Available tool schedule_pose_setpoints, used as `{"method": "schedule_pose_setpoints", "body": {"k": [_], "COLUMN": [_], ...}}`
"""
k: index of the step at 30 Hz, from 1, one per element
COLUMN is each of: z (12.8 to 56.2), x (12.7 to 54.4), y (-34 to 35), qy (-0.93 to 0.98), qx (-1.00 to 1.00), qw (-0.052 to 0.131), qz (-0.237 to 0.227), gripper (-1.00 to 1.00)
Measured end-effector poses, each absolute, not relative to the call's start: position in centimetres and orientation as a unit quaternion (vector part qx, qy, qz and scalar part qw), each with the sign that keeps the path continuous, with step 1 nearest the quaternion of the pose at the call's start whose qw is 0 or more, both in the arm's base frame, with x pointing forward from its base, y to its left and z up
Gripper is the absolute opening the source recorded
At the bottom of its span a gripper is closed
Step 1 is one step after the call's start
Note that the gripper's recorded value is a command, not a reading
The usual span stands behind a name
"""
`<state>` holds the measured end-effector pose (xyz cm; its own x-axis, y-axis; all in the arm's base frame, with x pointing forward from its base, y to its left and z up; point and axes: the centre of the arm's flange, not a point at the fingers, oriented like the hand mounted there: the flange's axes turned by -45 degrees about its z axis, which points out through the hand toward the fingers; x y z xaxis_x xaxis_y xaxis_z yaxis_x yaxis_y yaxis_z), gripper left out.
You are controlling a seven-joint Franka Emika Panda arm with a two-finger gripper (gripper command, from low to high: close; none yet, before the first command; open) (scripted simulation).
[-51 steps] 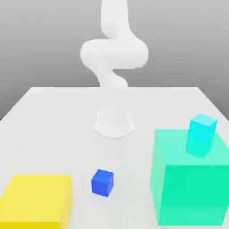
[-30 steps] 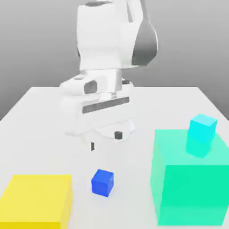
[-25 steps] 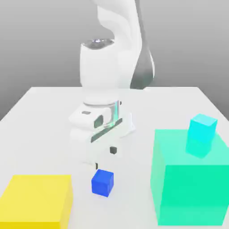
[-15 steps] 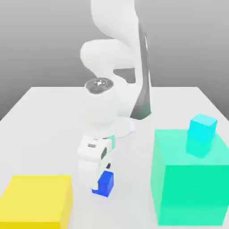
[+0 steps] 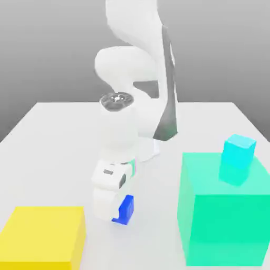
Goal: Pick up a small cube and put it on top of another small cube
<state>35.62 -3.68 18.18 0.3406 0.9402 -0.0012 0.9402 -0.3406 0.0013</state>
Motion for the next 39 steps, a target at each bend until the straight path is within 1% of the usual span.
{"method": "schedule_pose_setpoints", "body": {"k": [2,3,5,8,11,13,15,18,19,21,23,25,26,27,28,35,37,39], "z": [19.4,19.9,21.1,22.9,25.1,26.6,28.3,31.1,31.9,32.8,33.4,33.9,33.7,33.1,32.4,27.3,26.2,25.3], "x": [35.8,36.5,38.4,41.7,44.7,46.5,48.1,50.3,50.5,50.0,48.6,46.7,45.5,44.5,43.6,38.5,37.6,38.1], "y": [-3.4,-3.0,-2.2,0.4,4.0,5.8,7.8,11.0,13.4,19.5,25.5,30.8,33.1,34.4,35.2,37.4,37.2,35.5], "qy": [0.574,0.576,0.576,0.582,0.591,0.586,0.581,0.566,0.569,0.583,0.595,0.604,0.614,0.625,0.637,0.698,0.705,0.700], "qx": [0.819,0.817,0.817,0.811,0.802,0.802,0.801,0.800,0.795,0.779,0.765,0.752,0.746,0.742,0.738,0.712,0.708,0.714], "qw": [0.000,0.003,0.013,0.039,0.074,0.102,0.134,0.188,0.203,0.227,0.246,0.261,0.256,0.242,0.223,0.078,0.041,0.011], "qz": [-0.004,-0.008,-0.018,-0.034,-0.048,-0.055,-0.059,-0.058,-0.055,-0.046,-0.034,-0.021,-0.018,-0.018,-0.019,-0.025,-0.020,-0.008], "gripper": [-1.00,-1.00,-1.00,-1.00,-1.00,-1.00,-1.00,-1.00,-1.00,-1.00,-1.00,-1.00,-1.00,-1.00,-1.00,-1.00,-1.00,-1.00]}}
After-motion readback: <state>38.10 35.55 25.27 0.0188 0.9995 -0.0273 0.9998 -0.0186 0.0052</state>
